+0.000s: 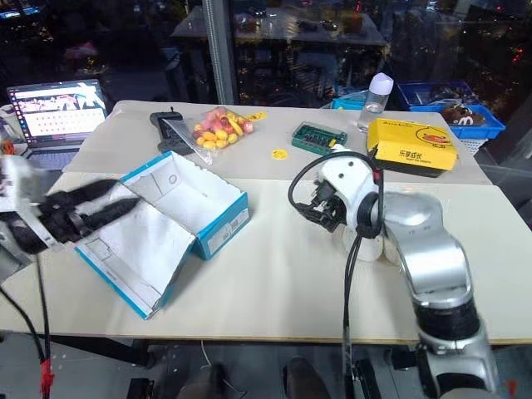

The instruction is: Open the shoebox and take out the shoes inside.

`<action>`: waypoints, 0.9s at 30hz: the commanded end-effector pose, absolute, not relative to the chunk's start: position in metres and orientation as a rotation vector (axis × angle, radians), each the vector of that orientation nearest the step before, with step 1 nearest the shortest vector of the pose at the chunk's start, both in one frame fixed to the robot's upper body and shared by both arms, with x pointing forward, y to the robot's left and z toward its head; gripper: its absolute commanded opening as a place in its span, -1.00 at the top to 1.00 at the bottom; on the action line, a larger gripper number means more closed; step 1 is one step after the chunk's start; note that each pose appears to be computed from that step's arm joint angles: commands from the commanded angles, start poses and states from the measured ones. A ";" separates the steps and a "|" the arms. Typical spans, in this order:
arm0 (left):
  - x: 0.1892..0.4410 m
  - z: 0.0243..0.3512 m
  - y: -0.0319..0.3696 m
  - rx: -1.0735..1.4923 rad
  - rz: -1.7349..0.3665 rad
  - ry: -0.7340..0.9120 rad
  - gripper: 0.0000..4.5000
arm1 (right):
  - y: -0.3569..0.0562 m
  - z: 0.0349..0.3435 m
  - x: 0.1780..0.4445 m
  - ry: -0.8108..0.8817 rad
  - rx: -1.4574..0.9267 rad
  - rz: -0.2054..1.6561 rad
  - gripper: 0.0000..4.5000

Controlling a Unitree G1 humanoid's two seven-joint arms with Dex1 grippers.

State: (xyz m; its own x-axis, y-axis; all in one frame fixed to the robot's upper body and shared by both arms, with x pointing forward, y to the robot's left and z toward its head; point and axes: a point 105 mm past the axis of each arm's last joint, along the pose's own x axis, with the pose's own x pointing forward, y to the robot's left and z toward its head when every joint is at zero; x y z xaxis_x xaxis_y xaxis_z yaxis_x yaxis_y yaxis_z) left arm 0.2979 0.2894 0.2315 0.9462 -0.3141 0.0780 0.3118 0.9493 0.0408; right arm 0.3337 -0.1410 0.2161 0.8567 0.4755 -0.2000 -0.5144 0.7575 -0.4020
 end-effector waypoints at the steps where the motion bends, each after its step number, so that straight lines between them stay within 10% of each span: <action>1: 0.294 0.214 0.339 -0.013 0.063 -0.121 -0.68 | -0.165 0.216 0.335 0.012 -0.436 0.317 -0.59; 12: 0.282 0.148 0.368 -0.070 0.374 -0.072 -0.68 | -0.170 0.113 0.317 0.098 -0.327 0.144 -0.59; 27: 0.293 0.148 0.359 -0.109 0.272 -0.099 -0.68 | -0.173 0.116 0.322 0.078 -0.373 0.127 -0.59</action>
